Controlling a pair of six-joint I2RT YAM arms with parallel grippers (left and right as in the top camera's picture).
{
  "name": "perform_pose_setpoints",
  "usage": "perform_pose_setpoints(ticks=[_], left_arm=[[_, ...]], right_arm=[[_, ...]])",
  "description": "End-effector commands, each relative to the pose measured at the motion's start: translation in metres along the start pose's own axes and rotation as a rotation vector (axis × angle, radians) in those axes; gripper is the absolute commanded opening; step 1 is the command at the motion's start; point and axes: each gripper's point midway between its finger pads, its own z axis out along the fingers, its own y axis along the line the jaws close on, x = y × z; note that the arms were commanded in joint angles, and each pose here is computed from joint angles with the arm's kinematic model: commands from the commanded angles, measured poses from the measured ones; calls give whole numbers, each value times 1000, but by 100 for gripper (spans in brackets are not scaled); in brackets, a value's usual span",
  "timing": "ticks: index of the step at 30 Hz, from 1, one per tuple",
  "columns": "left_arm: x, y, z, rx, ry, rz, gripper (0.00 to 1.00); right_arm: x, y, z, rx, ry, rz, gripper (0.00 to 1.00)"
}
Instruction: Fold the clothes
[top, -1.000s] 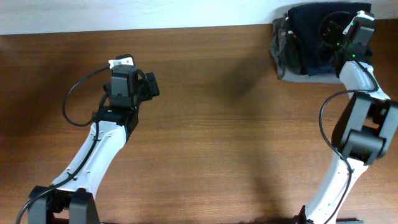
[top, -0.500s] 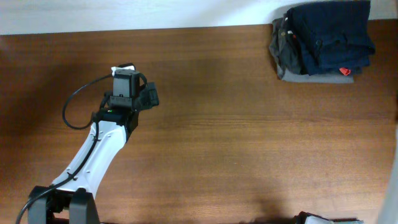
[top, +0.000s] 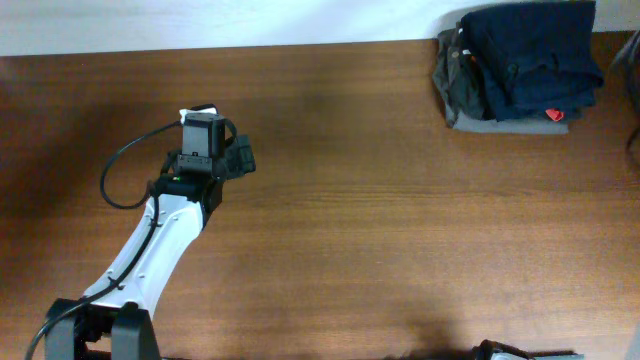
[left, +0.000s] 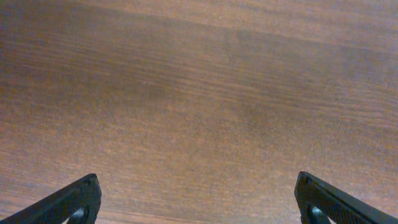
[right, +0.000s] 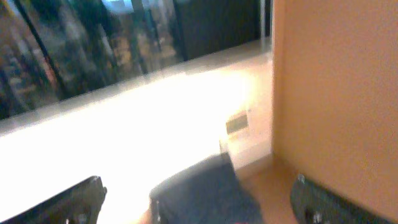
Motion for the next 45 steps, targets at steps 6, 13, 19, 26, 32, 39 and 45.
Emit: perform_pose_setpoints(ticks=[6,13,19,26,32,39,45], left_arm=[[-3,4,1,-17,-5,-11,99],[-3,4,1,-17,-5,-11,99],[-3,4,1,-17,-5,-11,99],[-2,4,1,-17,-3,-10,99],[-2,4,1,-17,-3,-10,99],[-2,4,1,-17,-3,-10,99],[-2,4,1,-17,-3,-10,99]], right_arm=[[59,-10,-122,6,122,-22,99],[93,12,-138,-157,7,-56,99],[141,19,-110,-233,-155,-84,99],[225,21,-79,-308,-252,-98,99],[275,15,-62,-313,-261,-103,99],[319,9,-46,-299,-188,-128,99],[352,9,-40,-317,-103,-134,99]])
